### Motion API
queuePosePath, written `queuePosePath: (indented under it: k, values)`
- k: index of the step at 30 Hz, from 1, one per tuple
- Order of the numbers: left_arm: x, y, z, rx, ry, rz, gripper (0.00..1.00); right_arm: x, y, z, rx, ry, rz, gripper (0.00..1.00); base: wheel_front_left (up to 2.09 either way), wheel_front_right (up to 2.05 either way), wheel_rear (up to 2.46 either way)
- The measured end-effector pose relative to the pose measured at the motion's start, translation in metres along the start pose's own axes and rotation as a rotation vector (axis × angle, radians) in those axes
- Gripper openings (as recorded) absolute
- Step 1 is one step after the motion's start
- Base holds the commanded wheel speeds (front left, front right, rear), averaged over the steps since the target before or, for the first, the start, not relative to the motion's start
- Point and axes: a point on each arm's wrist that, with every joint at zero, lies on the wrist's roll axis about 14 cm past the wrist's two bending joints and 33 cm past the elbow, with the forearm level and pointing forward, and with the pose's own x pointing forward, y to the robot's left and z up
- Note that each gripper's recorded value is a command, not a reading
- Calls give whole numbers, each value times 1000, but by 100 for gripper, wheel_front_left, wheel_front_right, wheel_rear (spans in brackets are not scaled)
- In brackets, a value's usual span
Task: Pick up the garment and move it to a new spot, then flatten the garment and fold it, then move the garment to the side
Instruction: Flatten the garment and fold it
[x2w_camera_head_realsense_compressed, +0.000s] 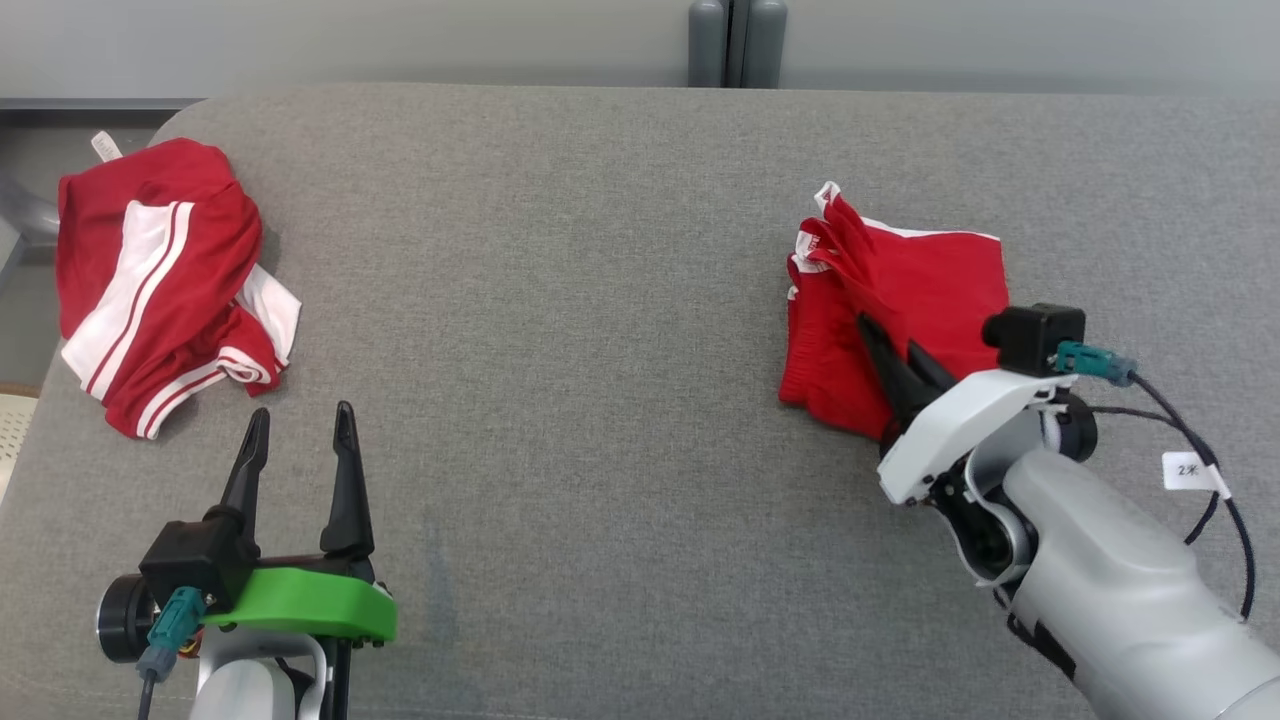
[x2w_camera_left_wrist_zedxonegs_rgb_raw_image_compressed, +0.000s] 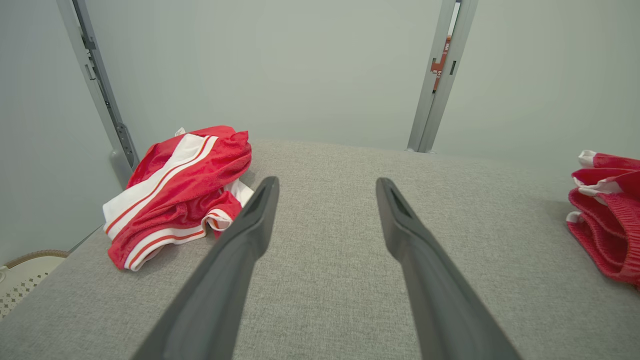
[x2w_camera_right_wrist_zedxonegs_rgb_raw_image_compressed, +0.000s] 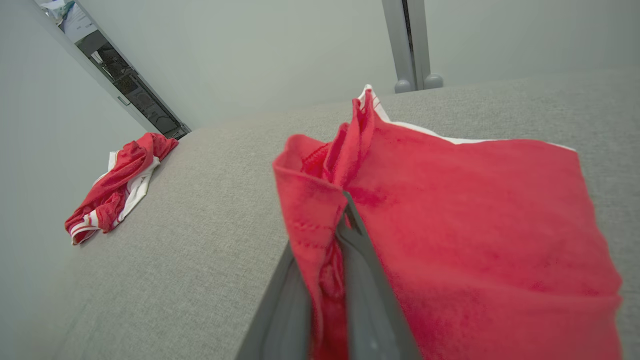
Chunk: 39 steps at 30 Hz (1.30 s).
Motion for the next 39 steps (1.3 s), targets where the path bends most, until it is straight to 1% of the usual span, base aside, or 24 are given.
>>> queuePosePath:
  k: [3,4,5,6,10,13,15,18,21,23,24,25,26,27,34,36,39]
  values:
    - [-2,1,-3,-3,9,6,100,2,12,-21,58,34,4,0,0,0,0]
    - [-2,1,-3,-4,11,7,100,4,15,-25,64,41,5,11,0,0,0]
    - [-2,2,-4,-4,14,7,100,5,15,-27,68,43,3,49,0,0,0]
    - [-2,2,-5,-4,16,8,100,5,16,-28,69,43,2,100,0,0,0]
    - [-2,2,-6,-5,20,9,100,4,12,-22,72,18,-9,100,0,0,0]
    - [-2,1,-5,-7,17,8,100,-1,0,-1,75,-45,-32,100,0,0,0]
    - [-1,-1,-5,-8,15,4,100,-8,-14,20,76,-111,-64,100,0,0,0]
    - [-1,-4,-4,-10,13,-5,100,-25,-39,38,68,-176,-130,100,0,0,0]
    - [0,-7,-4,-12,12,-16,100,-42,-61,40,55,-195,-197,100,0,0,0]
    - [1,-8,-5,-11,14,-19,100,-47,-70,38,59,-199,-225,100,0,0,0]
    - [1,-8,-6,-11,16,-19,100,-48,-72,36,51,-193,-231,79,0,0,0]
    - [1,-9,-6,-10,18,-19,100,-49,-74,34,42,-187,-238,41,0,0,0]
    - [2,-9,-7,-10,21,-20,100,-49,-76,31,33,-179,-241,9,0,0,0]
    - [2,-9,-8,-9,23,-21,100,-48,-77,27,12,-163,-241,0,0,0,0]
    - [4,-10,-11,0,32,-26,100,-36,-70,-7,-80,-47,-215,0,0,0,0]
    - [5,-9,-11,3,33,-26,100,-29,-60,-17,-120,-10,-183,0,0,0,0]
    - [4,-7,-11,6,36,-18,100,-19,-39,-34,-142,32,-127,0,0,0,0]
